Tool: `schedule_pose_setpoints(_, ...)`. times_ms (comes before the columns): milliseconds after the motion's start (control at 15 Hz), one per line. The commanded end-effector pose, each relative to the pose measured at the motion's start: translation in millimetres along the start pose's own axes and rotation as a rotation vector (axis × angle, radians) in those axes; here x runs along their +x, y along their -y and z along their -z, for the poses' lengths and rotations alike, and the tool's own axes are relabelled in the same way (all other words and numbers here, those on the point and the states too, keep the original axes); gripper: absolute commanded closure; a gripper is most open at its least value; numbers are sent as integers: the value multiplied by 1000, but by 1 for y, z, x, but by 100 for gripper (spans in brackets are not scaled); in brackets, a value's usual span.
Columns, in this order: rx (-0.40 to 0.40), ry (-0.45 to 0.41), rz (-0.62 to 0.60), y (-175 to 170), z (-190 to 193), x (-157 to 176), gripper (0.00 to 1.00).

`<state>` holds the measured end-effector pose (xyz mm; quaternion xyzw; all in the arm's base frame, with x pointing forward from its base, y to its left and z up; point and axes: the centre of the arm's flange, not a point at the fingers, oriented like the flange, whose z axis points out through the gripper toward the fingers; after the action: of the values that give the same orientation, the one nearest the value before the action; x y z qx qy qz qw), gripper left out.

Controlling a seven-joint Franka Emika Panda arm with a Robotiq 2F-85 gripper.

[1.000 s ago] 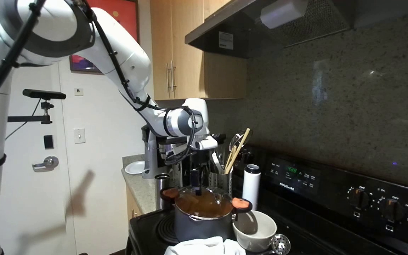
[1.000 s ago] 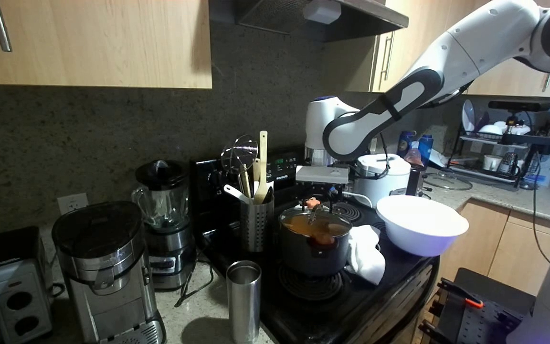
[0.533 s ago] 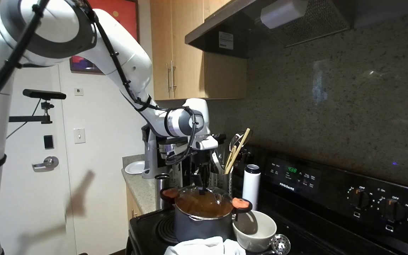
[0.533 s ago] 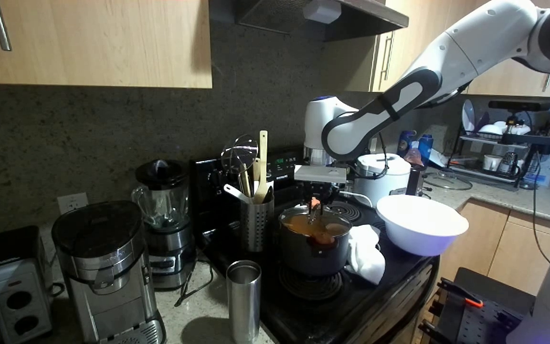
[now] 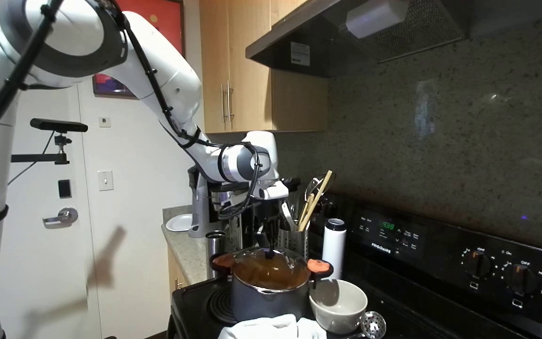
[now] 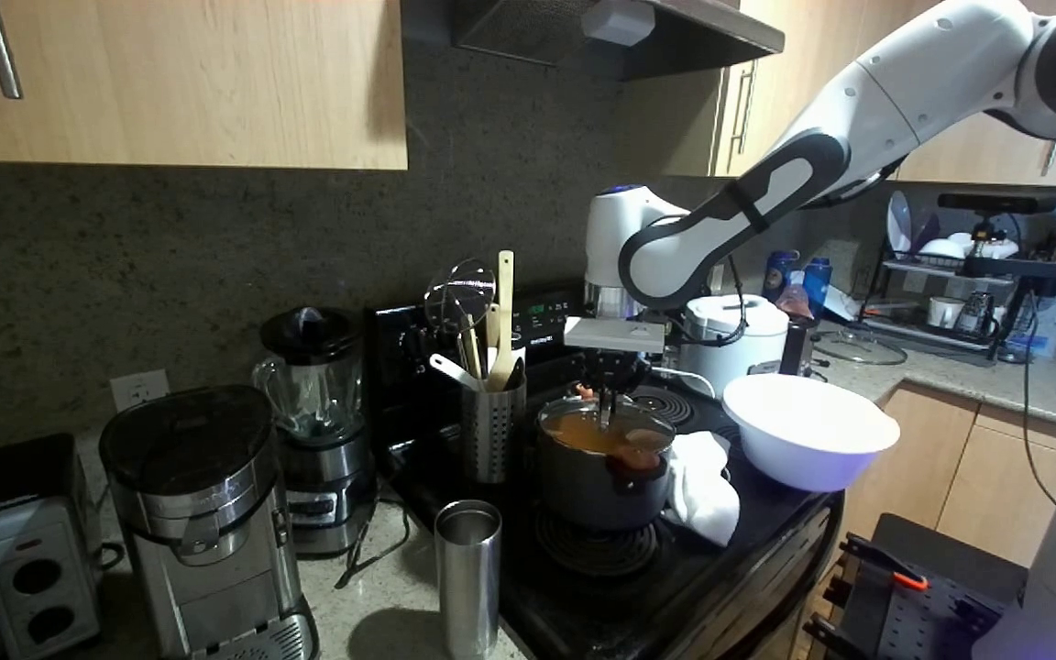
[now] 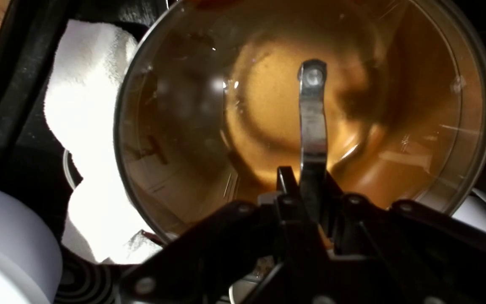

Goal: Move the pot from left to right

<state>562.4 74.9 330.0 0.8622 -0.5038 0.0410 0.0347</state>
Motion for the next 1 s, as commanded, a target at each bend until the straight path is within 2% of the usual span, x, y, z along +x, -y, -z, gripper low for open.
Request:
schedule_pose_setpoints(0, 6, -1, -17, -12, 10, -7, 91)
schedule_pose_setpoints(400, 2, 32, 19, -14, 36, -3, 91)
schedule_pose_setpoints(733, -21, 96, 120, -19, 61, 0, 92)
schedule_pose_setpoints(933, -28, 93, 154, -23, 84, 5, 92)
